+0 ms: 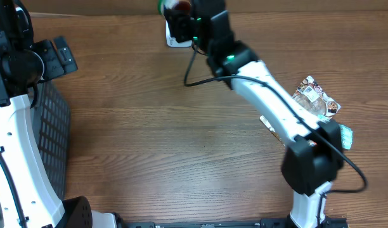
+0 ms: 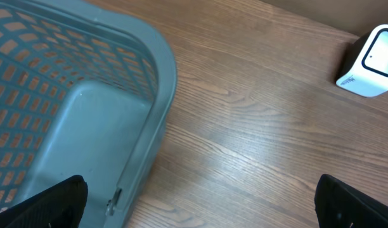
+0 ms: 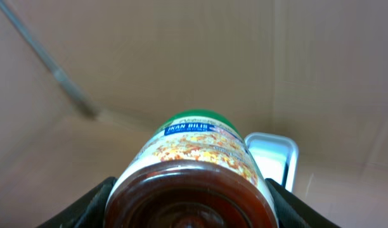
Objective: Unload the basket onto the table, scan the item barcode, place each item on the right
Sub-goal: 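Hold the brown jar label under the white scanner with the right gripper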
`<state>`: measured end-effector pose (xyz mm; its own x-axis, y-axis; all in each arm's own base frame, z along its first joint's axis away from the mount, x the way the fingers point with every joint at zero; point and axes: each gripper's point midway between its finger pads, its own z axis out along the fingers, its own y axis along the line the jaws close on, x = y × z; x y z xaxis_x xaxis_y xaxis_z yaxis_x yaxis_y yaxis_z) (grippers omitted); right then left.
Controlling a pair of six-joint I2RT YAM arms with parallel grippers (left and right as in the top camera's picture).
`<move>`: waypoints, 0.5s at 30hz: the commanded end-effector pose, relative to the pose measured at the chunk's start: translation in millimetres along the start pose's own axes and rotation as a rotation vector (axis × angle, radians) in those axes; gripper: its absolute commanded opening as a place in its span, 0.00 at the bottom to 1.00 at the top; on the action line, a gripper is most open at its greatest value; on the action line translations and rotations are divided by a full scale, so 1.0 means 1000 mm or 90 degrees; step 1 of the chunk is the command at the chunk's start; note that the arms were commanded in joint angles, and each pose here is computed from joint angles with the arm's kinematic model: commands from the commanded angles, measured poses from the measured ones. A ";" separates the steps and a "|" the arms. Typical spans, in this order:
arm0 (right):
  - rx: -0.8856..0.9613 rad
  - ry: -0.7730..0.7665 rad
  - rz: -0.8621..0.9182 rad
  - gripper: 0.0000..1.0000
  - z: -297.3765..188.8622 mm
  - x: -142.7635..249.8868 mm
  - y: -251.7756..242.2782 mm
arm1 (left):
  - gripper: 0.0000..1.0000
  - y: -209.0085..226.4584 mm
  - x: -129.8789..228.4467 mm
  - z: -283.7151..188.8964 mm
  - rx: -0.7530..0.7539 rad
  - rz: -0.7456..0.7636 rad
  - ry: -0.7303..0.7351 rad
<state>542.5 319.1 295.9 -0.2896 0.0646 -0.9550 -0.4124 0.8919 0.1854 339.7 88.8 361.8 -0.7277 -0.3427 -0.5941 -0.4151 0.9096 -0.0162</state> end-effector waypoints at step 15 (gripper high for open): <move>0.122 -0.167 -0.428 0.54 0.084 0.049 -0.049 | 0.99 0.002 -0.001 0.000 -0.006 0.011 -0.003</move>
<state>615.0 318.0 217.7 0.1415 -0.3918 -0.9091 -0.2794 0.8652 -0.4163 339.8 88.8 361.8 -0.7275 -0.3427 -0.5944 -0.4151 0.9096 -0.0163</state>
